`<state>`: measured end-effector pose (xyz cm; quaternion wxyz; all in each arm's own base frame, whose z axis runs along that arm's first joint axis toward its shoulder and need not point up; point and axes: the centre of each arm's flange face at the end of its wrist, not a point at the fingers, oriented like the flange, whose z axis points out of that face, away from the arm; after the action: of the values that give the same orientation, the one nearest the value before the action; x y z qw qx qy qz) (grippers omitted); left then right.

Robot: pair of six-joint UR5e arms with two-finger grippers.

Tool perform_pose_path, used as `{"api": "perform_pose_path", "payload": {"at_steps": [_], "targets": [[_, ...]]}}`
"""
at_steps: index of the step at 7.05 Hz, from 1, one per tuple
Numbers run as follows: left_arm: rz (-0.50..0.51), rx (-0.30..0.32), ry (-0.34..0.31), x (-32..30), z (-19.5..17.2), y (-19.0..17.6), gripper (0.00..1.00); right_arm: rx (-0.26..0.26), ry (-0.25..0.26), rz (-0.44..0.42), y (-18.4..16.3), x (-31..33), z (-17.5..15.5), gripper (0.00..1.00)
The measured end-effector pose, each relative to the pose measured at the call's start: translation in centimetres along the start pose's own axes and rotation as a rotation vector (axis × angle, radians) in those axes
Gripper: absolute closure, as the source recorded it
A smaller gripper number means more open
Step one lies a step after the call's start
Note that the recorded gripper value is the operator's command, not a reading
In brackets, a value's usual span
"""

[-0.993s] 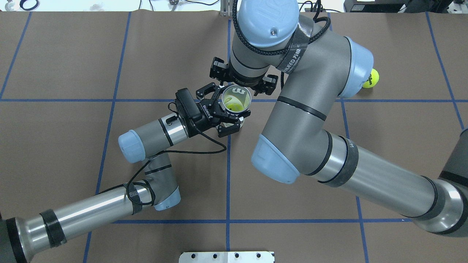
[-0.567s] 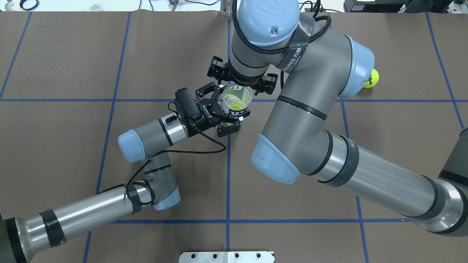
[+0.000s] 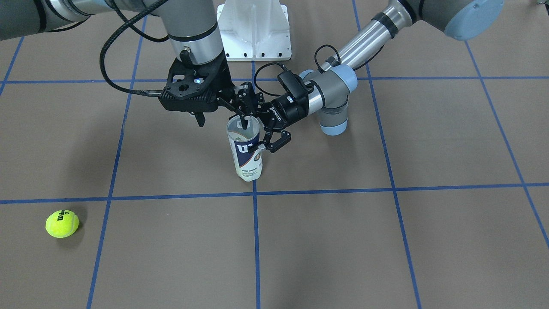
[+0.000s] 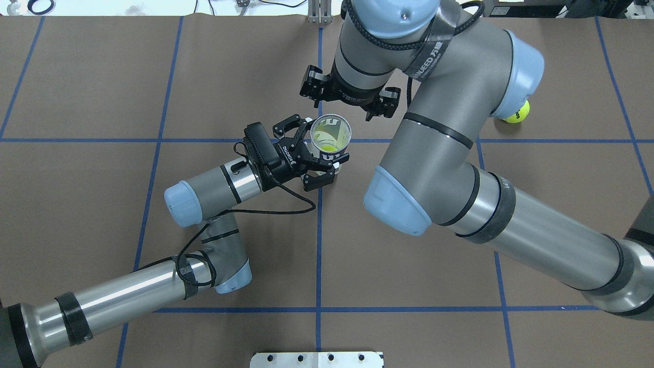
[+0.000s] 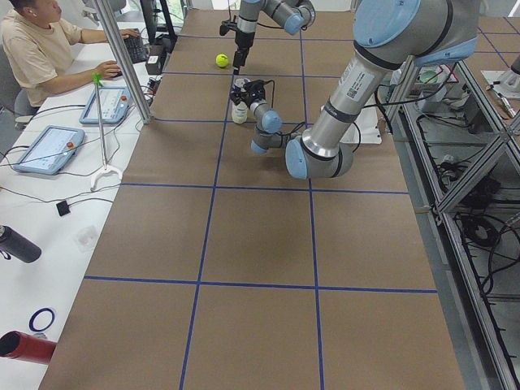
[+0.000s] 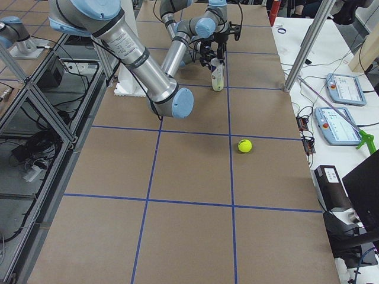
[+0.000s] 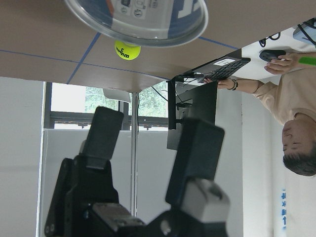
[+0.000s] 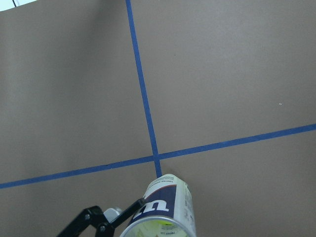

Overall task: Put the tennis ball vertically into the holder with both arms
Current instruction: 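Lower the ball into the can and open the right gripper, then move the right gripper to the second yellow tennis ball and grasp it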

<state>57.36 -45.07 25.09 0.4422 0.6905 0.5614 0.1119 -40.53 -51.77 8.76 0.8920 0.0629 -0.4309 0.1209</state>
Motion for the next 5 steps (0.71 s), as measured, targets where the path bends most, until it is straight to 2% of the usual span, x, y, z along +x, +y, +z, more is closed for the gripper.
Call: {"api": "perform_pose_path", "payload": {"at_steps": [5], "targets": [[0.019, -0.010, -0.029, -2.1, 0.1, -0.7, 0.01, -0.005, 0.051, -0.122, -6.9, 8.8, -0.3, 0.01]]}}
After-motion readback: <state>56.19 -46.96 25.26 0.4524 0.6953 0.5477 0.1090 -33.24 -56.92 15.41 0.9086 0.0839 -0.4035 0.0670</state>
